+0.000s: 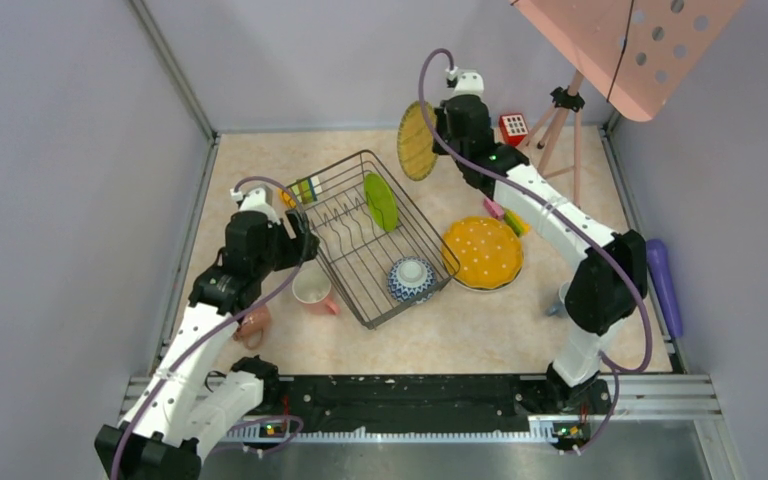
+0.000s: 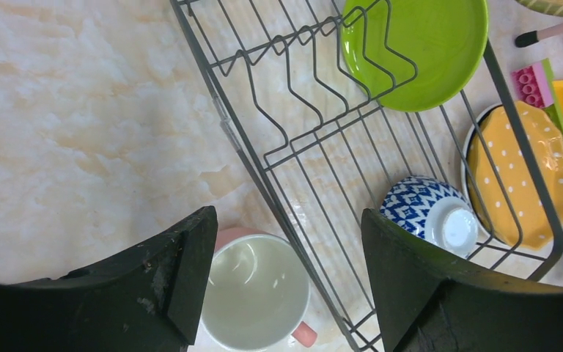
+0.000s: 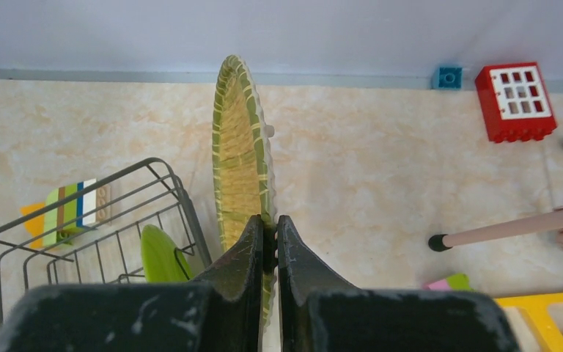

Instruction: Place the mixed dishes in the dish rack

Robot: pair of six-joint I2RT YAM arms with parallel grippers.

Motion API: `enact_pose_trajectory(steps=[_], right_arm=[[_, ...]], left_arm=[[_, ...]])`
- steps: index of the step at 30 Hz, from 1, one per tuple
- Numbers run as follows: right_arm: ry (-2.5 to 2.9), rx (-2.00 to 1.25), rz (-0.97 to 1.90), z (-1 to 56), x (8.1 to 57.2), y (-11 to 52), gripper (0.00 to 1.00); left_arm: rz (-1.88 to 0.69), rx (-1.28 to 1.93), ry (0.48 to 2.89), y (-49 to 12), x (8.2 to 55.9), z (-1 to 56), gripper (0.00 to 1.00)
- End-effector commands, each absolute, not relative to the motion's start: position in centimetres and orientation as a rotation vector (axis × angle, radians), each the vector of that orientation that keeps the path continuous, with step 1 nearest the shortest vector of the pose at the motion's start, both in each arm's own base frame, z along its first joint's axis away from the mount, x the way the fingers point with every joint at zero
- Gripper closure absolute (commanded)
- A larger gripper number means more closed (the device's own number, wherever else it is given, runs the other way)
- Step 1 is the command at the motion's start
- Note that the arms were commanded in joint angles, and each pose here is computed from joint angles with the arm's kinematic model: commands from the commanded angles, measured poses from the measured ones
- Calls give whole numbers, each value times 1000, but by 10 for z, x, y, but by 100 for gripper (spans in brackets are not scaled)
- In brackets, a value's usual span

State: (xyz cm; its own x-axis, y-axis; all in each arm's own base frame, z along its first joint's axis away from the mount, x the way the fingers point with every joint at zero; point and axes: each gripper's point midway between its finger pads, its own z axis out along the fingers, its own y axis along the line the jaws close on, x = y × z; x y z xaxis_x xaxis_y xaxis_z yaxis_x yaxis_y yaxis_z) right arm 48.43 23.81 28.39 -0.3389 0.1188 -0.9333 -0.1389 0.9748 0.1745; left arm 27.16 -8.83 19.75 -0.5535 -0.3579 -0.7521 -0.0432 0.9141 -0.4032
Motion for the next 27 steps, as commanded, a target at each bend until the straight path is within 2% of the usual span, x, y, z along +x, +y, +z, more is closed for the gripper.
enact_pose_trajectory(steps=[1,11,27], right_arm=[[1712,-21,143,374,463,225,100],[1635,-236,199,414,414,281,100],[1649,-421,156,386,375,353,100]], left_arm=[[-311,-206,2061,-72,272,228,23],[-313,-150,2039,-73,270,227,21],[-277,-117,1998,-67,267,225,21]])
